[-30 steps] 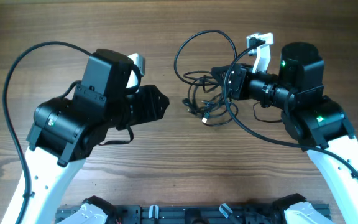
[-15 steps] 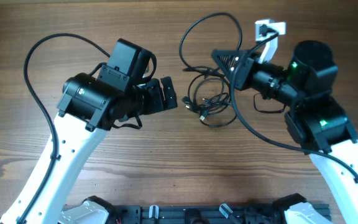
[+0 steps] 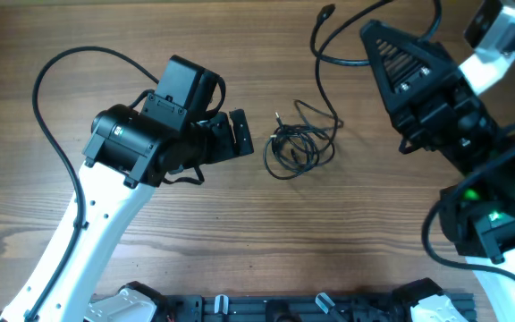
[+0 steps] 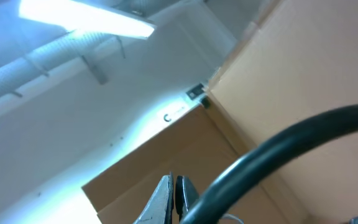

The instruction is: Untangle cables

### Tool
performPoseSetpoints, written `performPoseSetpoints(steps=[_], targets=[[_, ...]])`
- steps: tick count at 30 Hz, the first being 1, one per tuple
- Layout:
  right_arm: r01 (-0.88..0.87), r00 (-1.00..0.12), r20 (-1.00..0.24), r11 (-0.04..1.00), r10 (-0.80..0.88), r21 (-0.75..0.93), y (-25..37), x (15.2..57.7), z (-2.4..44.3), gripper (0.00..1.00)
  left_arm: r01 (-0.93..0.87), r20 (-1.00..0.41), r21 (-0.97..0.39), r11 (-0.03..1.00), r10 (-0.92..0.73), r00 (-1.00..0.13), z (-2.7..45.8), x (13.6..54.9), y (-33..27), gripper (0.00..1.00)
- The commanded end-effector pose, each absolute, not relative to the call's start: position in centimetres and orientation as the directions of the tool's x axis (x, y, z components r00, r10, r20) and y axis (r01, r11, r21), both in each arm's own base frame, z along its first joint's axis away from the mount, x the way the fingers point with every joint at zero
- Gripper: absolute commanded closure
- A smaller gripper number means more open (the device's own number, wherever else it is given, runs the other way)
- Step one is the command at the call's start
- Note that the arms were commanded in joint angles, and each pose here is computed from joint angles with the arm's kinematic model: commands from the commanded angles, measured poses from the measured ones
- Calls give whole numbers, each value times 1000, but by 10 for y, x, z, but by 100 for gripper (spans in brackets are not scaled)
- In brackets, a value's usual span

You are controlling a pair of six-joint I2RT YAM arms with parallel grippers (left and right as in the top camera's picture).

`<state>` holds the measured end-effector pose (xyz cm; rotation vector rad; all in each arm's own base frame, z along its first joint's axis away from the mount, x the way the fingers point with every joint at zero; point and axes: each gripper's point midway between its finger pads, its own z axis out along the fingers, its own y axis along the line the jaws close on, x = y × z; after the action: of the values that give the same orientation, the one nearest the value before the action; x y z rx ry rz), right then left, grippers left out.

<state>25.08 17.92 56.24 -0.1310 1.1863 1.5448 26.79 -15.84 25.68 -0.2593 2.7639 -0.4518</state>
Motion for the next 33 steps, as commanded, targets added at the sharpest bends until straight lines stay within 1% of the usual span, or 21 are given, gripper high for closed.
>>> performPoseSetpoints(steps=[1, 3, 4, 5, 7, 9, 11, 14, 15, 17, 21, 22, 24, 25, 28, 33], targets=[[-688, -398, -648, 256, 650, 679, 180, 276, 528, 96, -138, -296, -332, 933, -242, -924, 258, 271, -157, 0], [-509, -450, -638, 408, 625, 758, 174, 307, 472, 96, -137, -297, -333, 933, -242, -924, 258, 271, -157, 0], [-346, -494, -611, 505, 619, 791, 165, 324, 428, 96, -137, -297, -333, 933, -242, -924, 258, 271, -157, 0], [-187, -531, -582, 585, 616, 789, 154, 333, 386, 96, -137, -297, -333, 933, -242, -924, 258, 271, -157, 0], [17, -585, -550, 686, 597, 727, 138, 339, 328, 96, -137, -297, -333, 933, -242, -924, 258, 271, -157, 0], [134, -665, -505, 752, 551, 645, 132, 336, 280, 96, -137, -297, -333, 933, -242, -924, 258, 272, -157, 0], [202, -738, -446, 796, 507, 571, 130, 332, 242, 96, -137, -299, -335, 932, -243, -923, 259, 272, -157, 0], [233, -832, -352, 846, 428, 479, 135, 330, 192, 96, -134, -305, -339, 931, -244, -921, 260, 274, -158, 0], [198, -865, -318, 847, 388, 494, 146, 330, 184, 96, -135, -304, -339, 931, -244, -921, 260, 274, -158, 0], [162, -884, -297, 834, 360, 527, 157, 332, 182, 96, -135, -304, -339, 931, -244, -921, 260, 274, -158, 0], [72, -888, -312, 773, 337, 630, 177, 334, 206, 96, -135, -304, -339, 931, -244, -921, 260, 274, -158, 0], [57, -894, -300, 750, 332, 659, 183, 332, 212, 96, -135, -304, -339, 931, -244, -921, 260, 274, -158, 0], [105, -897, -218, 664, 384, 740, 195, 330, 225, 96, -135, -304, -339, 931, -244, -921, 260, 274, -158, 0], [97, -901, -202, 632, 384, 769, 201, 329, 232, 96, -135, -304, -339, 931, -244, -921, 260, 274, -158, 0], [93, -909, -180, 603, 376, 793, 207, 327, 237, 96, -135, -304, -339, 931, -244, -921, 260, 274, -158, 0], [57, -932, -171, 596, 318, 801, 212, 317, 237, 96, -135, -304, -339, 931, -244, -921, 260, 274, -158, 0]])
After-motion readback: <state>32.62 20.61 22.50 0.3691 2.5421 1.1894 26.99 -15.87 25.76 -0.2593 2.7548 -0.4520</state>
